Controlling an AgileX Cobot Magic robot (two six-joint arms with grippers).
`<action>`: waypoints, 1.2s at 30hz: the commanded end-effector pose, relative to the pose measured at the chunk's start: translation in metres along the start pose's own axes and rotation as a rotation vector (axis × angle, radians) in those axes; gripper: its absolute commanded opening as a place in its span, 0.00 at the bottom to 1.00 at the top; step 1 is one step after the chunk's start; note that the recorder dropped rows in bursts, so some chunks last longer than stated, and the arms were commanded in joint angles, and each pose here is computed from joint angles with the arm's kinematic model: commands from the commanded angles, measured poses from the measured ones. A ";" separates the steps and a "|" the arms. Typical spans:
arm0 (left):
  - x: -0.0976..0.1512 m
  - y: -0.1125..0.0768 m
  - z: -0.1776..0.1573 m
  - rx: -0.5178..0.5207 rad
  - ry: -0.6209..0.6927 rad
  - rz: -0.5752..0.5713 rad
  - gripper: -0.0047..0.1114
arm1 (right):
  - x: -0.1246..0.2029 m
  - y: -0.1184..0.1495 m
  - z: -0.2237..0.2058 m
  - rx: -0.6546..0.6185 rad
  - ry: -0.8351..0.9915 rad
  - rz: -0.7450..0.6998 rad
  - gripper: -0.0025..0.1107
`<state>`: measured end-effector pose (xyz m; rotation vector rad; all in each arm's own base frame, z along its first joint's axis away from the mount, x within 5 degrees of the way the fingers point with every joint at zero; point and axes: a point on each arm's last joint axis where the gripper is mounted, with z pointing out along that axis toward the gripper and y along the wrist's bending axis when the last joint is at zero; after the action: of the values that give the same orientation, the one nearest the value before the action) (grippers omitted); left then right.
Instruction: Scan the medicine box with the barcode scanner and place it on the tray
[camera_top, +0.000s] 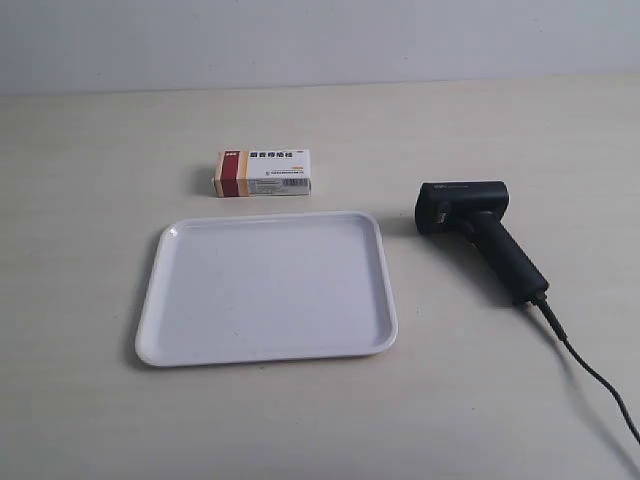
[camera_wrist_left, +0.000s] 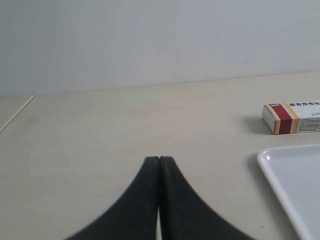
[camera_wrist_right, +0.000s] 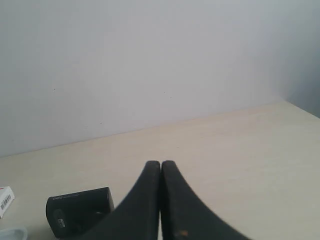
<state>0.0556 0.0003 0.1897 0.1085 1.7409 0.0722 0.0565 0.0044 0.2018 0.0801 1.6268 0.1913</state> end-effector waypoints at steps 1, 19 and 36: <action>-0.001 0.000 0.000 0.000 -0.009 -0.007 0.05 | 0.001 -0.001 0.000 0.005 -0.011 -0.005 0.02; -0.067 0.009 -0.029 0.068 -0.840 -0.407 0.04 | -0.016 0.002 -0.002 -0.028 -0.190 0.075 0.02; -0.075 -0.024 0.252 0.066 0.542 -0.025 0.04 | -0.023 0.003 0.012 -0.031 -0.159 0.120 0.02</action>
<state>0.2785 -0.0247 0.2373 0.0572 2.0777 -0.1186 0.0666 0.0049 0.2222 0.1696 1.4564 0.3070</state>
